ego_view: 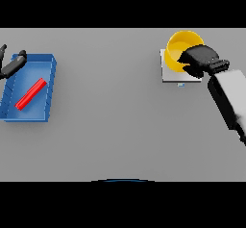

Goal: Pick up the red beaker and tilt it to pour out 1 green nut into yellow bowl. Pick up the yellow bowl and place it on the metallic measuring scale.

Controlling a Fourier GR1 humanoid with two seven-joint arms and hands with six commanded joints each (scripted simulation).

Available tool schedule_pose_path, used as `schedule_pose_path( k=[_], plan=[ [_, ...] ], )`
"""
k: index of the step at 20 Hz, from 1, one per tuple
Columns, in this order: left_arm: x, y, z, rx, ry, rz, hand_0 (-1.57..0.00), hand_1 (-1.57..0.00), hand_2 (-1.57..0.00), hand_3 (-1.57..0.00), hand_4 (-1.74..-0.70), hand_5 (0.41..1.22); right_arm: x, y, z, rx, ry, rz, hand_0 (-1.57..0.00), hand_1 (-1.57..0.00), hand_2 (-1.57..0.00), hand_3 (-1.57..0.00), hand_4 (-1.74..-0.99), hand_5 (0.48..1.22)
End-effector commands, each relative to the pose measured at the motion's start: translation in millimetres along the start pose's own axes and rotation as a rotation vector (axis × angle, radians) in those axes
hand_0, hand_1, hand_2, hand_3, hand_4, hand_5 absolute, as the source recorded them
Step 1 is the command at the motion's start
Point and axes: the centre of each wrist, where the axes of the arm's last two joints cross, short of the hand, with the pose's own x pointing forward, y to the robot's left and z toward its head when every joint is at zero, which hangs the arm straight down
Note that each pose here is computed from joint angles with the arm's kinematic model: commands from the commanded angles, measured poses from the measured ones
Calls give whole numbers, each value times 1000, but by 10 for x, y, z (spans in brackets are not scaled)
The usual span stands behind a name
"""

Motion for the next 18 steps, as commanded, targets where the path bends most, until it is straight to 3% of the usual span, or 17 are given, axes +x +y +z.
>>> schedule_pose_path(
  k=[1,5,7,9,10,11,14,18],
  plan=[
    [-3,-26,-2,-3,-2,-3,1,1,1,1,-726,710,-28,3,-3,6,-3,-8,-1571,-1571,-1428,-1331,-1741,1221],
    [-31,-18,-8,-4,7,1,1,1,1,1,-729,713,-19,67,-80,39,10,-53,-1528,-1571,-1382,-1440,-1741,1221],
    [19,-4,-13,-2,-3,-3,1,1,1,1,-727,712,-36,104,-88,47,14,-62,-1417,-1571,-1363,-1487,-1741,1221],
    [15,12,-8,-7,3,-7,1,1,1,1,-727,715,-42,107,-99,61,24,-66,-1397,-1571,-1385,-1363,-1741,1221],
    [9,-23,-34,-11,9,-3,1,1,1,1,-729,717,-79,59,-83,63,16,-77,-1332,-1459,-1423,-1198,-1741,1221],
    [-23,2,-58,-7,12,-5,1,1,1,1,-730,720,-82,75,-81,63,8,-86,-1128,-1322,-1330,-1057,-1701,1221],
    [24,-7,-67,-14,-2,1,1,1,1,1,-732,729,-77,103,-105,78,35,-109,-577,-828,-913,-742,-1588,1016],
    [-7,-21,-59,-14,-7,4,1,1,1,1,-724,708,-106,91,-92,103,26,-77,-236,-380,-519,-525,-1501,877]
  ],
)
